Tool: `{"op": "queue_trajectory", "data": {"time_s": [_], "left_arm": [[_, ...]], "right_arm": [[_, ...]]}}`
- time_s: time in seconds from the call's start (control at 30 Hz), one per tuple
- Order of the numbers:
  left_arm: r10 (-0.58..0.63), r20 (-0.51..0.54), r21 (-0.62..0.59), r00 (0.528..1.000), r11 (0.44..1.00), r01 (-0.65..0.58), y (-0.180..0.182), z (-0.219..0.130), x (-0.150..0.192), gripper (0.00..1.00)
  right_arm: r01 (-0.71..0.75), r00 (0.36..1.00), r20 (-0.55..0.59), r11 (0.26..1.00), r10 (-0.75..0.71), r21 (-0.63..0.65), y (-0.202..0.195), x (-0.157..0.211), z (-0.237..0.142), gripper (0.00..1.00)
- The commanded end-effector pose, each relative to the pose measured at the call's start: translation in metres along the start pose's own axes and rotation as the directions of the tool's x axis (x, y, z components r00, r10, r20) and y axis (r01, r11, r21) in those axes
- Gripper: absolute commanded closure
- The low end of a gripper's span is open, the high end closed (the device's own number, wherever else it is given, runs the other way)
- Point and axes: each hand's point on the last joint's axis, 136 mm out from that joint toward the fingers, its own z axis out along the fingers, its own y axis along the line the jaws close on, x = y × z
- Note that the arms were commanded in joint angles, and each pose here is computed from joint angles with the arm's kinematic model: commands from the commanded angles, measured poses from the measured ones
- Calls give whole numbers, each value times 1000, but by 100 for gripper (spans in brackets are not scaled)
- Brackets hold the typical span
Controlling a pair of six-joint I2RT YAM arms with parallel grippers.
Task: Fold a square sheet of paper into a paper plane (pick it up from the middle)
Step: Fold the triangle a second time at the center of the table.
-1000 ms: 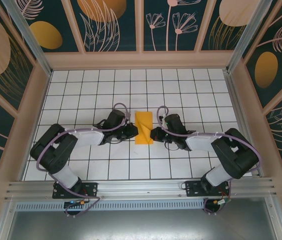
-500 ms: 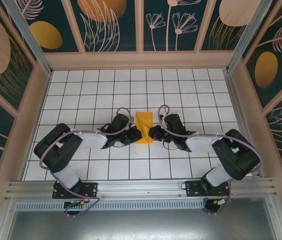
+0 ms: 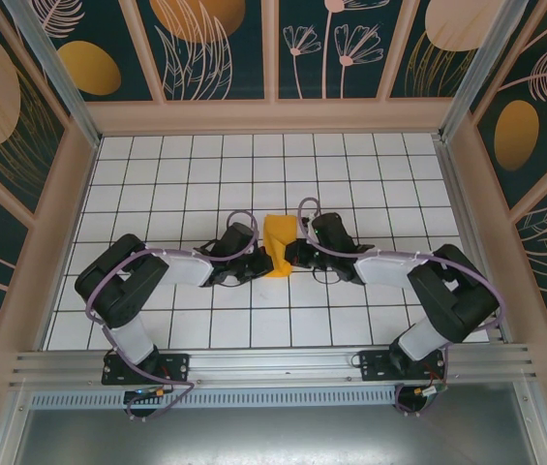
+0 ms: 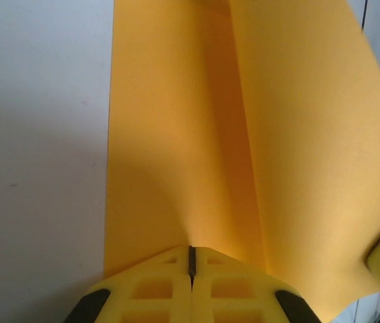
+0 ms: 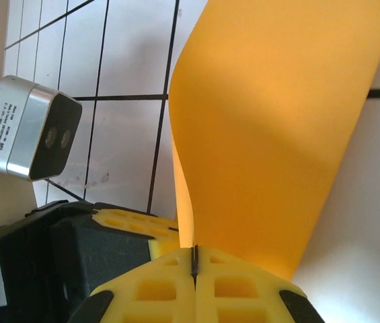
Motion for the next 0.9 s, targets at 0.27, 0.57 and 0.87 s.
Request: {"op": "queue_trajectory", "data": {"time_s": [0.27, 0.57, 0.87], "left_arm": [[85, 7, -223, 996, 971, -82, 45, -8, -1, 100], [125, 19, -260, 992, 959, -116, 45, -13, -7, 100], [146, 4, -229, 989, 963, -141, 37, -11, -7, 100]], "right_arm": [[86, 994, -76, 996, -83, 38, -8, -1, 1, 100], [6, 999, -34, 1000, -7, -30, 0, 7, -10, 100], [84, 995, -56, 996, -83, 28, -6, -2, -1, 100]]}}
